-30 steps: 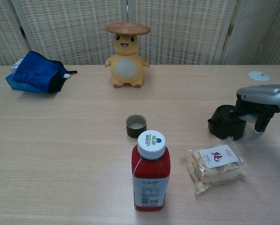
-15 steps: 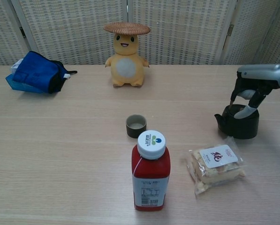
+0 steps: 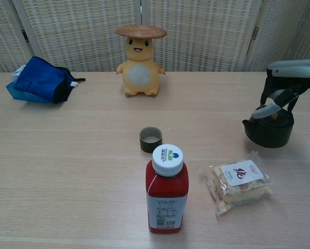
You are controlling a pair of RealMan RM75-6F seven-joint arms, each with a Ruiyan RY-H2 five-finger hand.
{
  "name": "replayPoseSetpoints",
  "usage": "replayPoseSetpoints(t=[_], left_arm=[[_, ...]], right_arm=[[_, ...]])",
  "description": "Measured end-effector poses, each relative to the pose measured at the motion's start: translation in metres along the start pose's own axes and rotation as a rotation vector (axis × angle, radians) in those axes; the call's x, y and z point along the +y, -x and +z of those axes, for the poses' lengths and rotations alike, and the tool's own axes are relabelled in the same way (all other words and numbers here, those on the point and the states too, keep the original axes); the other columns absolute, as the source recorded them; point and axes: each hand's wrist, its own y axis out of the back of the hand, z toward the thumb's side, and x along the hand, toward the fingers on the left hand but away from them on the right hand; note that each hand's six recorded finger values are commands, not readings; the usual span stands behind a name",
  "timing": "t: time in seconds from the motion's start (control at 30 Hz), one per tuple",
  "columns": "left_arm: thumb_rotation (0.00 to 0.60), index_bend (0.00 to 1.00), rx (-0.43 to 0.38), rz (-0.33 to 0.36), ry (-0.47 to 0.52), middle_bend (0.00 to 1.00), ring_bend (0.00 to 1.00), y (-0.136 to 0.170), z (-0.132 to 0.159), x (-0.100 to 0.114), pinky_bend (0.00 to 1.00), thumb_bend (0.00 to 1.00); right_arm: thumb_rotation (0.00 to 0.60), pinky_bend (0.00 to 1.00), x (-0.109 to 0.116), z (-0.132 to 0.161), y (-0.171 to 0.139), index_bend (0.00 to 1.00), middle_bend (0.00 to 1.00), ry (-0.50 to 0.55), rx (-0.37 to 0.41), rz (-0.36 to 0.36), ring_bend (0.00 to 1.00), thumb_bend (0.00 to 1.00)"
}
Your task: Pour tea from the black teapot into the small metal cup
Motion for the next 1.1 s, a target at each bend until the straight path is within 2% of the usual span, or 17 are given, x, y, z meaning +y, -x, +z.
replayPoseSetpoints(t=[0.23, 0.3, 0.57, 0.83, 1.1], left_arm=[[0.499, 0.00, -0.001, 0.005, -0.001, 0.00, 0.00, 0.000, 0.000, 0.001, 0.00, 0.01], [0.498, 0.00, 0.000, 0.006, 0.000, 0.00, 0.00, 0.000, -0.001, 0.001, 0.00, 0.01], [0.501, 0.00, 0.010, 0.010, 0.000, 0.00, 0.00, 0.002, -0.005, 0.002, 0.00, 0.01], [0.498, 0.00, 0.022, 0.014, -0.003, 0.00, 0.00, 0.004, -0.008, 0.003, 0.00, 0.01], [0.497, 0.00, 0.039, 0.011, -0.007, 0.00, 0.00, 0.007, -0.013, 0.002, 0.00, 0.01]], right_arm=[[0.381, 0.22, 0.003, 0.001, -0.004, 1.00, 1.00, -0.012, 0.007, -0.022, 0.99, 0.37], [0.381, 0.23, 0.004, 0.002, -0.005, 1.00, 1.00, -0.014, 0.011, -0.031, 0.99, 0.41], [0.381, 0.30, 0.007, 0.009, -0.005, 1.00, 1.00, -0.025, 0.038, -0.052, 0.99, 0.43], [0.377, 0.44, 0.019, 0.031, 0.006, 1.00, 1.00, -0.058, 0.093, -0.088, 0.99, 0.49], [0.375, 0.47, 0.026, 0.062, 0.024, 1.00, 1.00, -0.092, 0.153, -0.089, 0.99, 0.49]])
